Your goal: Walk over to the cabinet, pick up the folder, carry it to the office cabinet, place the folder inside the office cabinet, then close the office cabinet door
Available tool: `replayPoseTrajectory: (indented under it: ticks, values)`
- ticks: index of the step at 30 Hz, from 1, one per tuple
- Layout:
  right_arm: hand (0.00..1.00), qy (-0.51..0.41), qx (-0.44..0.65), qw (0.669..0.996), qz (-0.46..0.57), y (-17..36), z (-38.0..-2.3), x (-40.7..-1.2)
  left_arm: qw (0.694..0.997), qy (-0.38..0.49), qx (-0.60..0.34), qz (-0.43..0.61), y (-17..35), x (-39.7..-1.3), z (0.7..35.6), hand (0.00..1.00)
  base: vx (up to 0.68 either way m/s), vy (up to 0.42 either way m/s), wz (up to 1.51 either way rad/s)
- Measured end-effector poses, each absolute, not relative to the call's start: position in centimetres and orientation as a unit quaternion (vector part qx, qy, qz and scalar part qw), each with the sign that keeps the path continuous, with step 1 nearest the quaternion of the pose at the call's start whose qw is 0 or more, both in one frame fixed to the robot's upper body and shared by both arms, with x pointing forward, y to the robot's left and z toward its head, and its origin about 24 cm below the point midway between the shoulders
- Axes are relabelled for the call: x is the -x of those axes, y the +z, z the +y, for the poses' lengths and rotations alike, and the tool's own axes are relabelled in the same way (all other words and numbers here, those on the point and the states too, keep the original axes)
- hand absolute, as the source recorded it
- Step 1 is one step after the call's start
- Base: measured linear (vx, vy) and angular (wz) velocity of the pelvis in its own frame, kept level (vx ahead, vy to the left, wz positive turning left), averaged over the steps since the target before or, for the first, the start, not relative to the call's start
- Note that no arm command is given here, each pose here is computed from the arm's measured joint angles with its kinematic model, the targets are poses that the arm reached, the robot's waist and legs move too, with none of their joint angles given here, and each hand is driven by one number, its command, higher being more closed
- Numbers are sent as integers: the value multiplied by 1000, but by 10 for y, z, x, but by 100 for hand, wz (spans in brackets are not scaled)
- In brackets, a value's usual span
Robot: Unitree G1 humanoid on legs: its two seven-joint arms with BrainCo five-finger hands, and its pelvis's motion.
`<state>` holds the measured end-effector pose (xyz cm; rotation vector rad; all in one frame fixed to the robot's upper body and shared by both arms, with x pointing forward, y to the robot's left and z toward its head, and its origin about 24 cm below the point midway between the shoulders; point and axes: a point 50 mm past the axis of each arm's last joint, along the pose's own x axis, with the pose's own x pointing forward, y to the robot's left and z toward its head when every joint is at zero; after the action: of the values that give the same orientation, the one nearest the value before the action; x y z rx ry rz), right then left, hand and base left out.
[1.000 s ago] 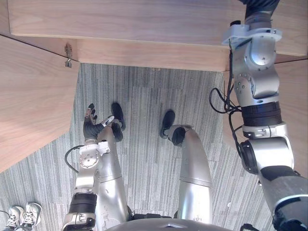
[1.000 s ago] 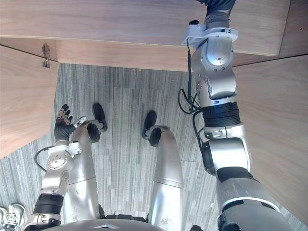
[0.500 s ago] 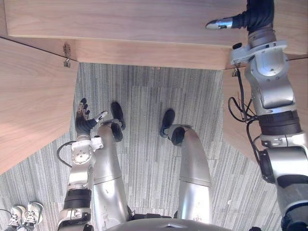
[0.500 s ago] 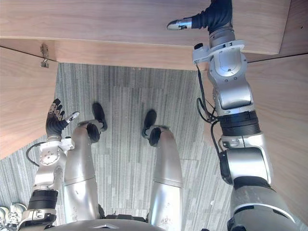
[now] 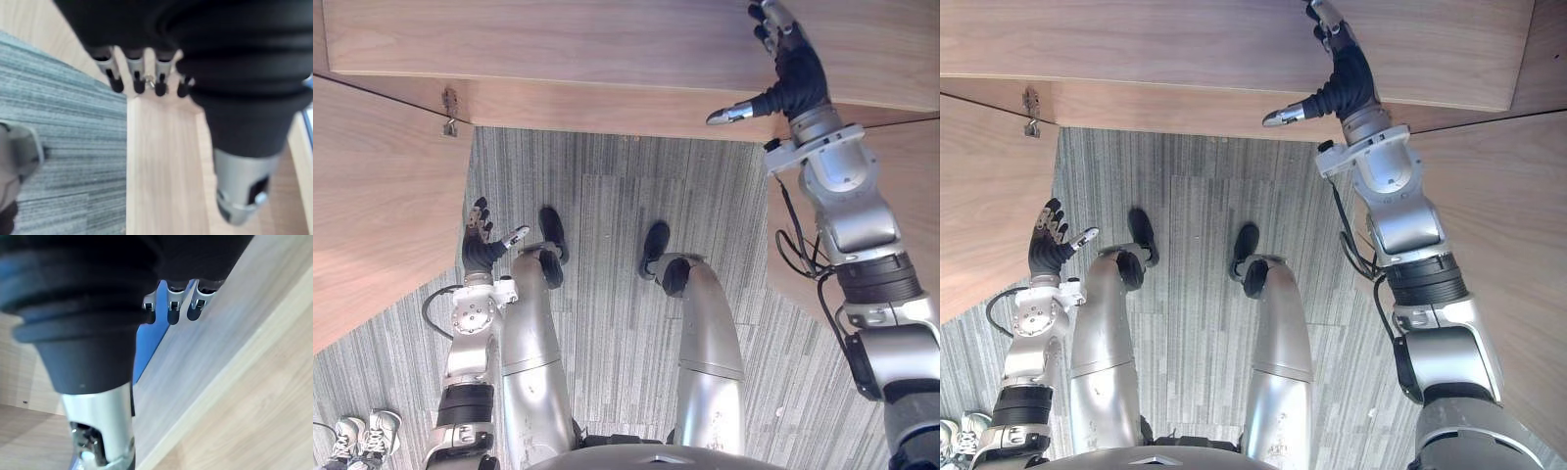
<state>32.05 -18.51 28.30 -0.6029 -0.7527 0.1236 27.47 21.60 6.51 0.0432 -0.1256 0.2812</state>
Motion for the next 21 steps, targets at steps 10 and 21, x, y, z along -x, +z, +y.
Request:
replayPoseTrajectory:
  ticks: [10,21]
  values:
    - [100,-78,143,889,-427,275,-186,-307,985,151,-28,-72,69,-274,213,0,0,0,0]
    - [100,-183,72,862,-467,301,-201,-304,986,150,-19,-66,65,-275,202,0,0,0,0]
